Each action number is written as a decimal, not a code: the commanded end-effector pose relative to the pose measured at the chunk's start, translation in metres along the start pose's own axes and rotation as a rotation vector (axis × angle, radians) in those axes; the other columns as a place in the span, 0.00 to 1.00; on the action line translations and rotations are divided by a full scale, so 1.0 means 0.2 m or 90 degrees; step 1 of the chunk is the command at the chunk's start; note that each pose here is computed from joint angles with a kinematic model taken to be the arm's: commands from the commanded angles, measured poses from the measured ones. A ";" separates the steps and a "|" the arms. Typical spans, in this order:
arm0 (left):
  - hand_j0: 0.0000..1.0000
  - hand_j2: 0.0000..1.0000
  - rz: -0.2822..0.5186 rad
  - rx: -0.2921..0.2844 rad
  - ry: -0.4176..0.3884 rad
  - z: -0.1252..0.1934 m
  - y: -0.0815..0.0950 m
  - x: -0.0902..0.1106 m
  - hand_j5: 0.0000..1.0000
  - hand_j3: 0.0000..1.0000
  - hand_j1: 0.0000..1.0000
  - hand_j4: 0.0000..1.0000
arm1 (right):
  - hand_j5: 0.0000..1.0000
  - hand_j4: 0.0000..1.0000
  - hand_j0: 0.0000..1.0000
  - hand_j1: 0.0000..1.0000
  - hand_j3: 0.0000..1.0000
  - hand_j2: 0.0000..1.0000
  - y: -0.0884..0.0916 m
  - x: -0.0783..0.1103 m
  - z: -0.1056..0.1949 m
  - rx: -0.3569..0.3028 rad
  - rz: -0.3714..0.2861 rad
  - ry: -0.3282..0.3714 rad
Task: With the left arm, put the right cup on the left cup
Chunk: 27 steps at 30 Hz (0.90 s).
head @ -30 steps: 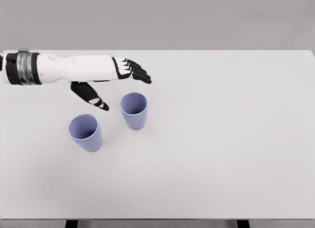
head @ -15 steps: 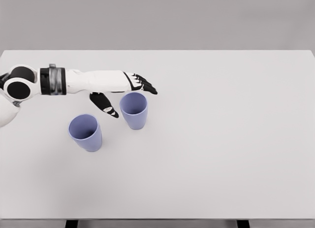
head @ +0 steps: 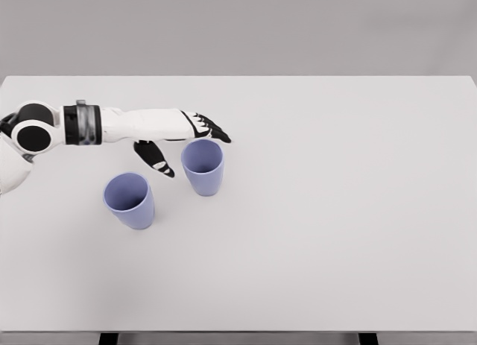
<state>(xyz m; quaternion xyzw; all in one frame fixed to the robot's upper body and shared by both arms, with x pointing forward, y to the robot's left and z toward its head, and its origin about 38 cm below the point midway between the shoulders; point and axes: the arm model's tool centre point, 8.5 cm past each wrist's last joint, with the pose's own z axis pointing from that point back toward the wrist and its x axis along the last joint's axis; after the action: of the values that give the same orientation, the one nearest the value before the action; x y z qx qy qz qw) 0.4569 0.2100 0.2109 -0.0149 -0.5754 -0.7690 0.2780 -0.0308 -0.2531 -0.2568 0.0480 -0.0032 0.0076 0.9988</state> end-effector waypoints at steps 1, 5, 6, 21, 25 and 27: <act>1.00 1.00 0.002 0.004 0.003 -0.03 0.00 -0.01 1.00 1.00 1.00 1.00 | 1.00 1.00 1.00 1.00 1.00 1.00 0.00 0.00 0.00 0.000 0.000 0.000; 1.00 1.00 0.003 0.002 -0.004 -0.06 -0.01 0.00 1.00 1.00 1.00 1.00 | 1.00 1.00 1.00 1.00 1.00 1.00 0.00 0.00 0.00 0.000 0.000 0.000; 1.00 1.00 0.005 0.001 -0.005 -0.06 -0.02 0.00 1.00 1.00 1.00 1.00 | 1.00 1.00 1.00 1.00 1.00 1.00 0.00 0.00 0.00 0.000 0.000 0.000; 1.00 1.00 0.006 -0.014 0.007 -0.10 -0.08 -0.02 1.00 1.00 1.00 1.00 | 1.00 1.00 1.00 1.00 1.00 1.00 0.00 0.00 0.00 0.000 0.000 0.000; 0.85 0.85 0.008 -0.017 0.013 -0.09 -0.09 -0.04 0.85 0.85 0.85 0.85 | 1.00 1.00 1.00 1.00 1.00 1.00 0.00 0.00 0.00 0.000 0.000 0.000; 0.84 0.84 0.005 -0.019 0.012 -0.10 -0.10 -0.03 0.84 0.84 0.84 0.84 | 1.00 1.00 1.00 1.00 1.00 1.00 0.00 0.00 0.00 0.000 0.000 0.000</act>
<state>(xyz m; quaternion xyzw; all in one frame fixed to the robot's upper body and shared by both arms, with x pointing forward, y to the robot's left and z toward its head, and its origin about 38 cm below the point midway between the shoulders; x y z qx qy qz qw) 0.4590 0.1978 0.1836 -0.0158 -0.5610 -0.7765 0.2865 -0.0309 -0.2531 -0.2568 0.0480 -0.0031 0.0076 0.9988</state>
